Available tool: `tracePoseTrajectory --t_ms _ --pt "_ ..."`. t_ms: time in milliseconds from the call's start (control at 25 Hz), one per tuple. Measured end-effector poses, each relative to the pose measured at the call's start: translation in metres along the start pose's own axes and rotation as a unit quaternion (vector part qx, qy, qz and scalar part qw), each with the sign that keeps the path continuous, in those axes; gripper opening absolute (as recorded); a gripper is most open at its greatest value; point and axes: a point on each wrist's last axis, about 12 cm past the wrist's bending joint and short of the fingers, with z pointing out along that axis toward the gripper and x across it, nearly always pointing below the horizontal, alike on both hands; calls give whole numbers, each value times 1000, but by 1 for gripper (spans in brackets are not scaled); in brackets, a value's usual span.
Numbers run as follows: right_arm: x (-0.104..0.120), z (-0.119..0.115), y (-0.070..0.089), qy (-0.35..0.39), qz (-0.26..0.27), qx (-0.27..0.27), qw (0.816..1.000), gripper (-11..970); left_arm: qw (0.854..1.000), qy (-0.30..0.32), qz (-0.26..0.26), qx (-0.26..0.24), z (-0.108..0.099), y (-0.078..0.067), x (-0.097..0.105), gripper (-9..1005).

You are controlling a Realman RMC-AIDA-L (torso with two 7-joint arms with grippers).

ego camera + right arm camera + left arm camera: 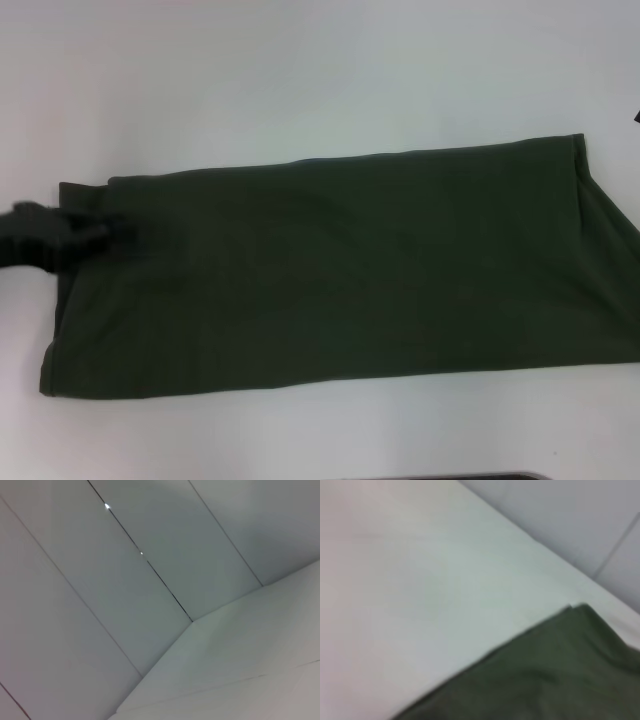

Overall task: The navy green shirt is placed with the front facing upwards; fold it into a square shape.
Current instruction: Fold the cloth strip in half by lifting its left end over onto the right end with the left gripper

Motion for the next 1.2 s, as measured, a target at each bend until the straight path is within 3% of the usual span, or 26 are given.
tracePoseTrajectory --t_ms 400,800,920,1200 --pt "2 -1 0 3 0 0 1000 487 999 2 -47 -23 -8 8 -6 211" --pt "2 -1 0 0 0 1 1000 487 994 18 -78 -74 -9 20 0 682" --pt "2 -2 1 0 2 0 1000 488 993 24 -88 -81 -9 21 2 900" --pt "3 -3 1 0 2 1 1000 480 989 31 -99 -106 -9 27 4 901"
